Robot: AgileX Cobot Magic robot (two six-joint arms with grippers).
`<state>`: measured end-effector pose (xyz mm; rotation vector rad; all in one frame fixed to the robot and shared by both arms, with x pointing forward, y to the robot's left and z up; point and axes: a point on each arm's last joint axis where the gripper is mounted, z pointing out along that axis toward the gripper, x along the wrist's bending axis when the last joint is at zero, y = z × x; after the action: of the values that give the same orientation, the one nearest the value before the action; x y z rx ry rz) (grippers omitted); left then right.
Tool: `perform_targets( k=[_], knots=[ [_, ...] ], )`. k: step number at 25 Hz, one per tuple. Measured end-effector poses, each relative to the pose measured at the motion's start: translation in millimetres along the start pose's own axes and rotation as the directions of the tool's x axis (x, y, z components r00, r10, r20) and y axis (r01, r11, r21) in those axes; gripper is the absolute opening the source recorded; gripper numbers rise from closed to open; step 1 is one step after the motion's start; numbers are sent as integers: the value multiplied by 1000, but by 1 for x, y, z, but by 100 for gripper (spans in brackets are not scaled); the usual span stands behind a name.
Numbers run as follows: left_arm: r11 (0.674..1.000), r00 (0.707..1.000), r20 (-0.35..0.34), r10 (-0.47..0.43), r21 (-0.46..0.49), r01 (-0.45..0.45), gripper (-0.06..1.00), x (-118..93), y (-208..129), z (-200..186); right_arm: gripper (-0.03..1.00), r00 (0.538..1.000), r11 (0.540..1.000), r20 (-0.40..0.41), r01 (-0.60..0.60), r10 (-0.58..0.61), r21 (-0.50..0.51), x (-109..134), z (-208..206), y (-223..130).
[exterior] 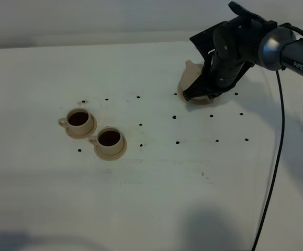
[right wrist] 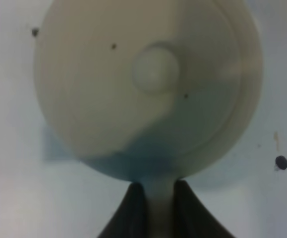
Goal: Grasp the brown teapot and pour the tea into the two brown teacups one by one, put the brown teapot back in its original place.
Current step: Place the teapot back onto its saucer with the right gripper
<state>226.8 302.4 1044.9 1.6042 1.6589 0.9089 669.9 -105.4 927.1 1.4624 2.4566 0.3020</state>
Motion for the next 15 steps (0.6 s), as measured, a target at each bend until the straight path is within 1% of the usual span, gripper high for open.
perform_targets(
  k=[13, 15],
  knots=[
    [1000, 1000, 0, 0, 0, 0, 42, 0, 0, 0, 9, 1000, 1000, 2, -11, 11, -20, -4, 1, 1],
    [1000, 1000, 0, 0, 0, 0, 42, 0, 0, 0, 10, 1000, 1000, 2, -15, 15, -21, -4, 1, 2]
  ],
)
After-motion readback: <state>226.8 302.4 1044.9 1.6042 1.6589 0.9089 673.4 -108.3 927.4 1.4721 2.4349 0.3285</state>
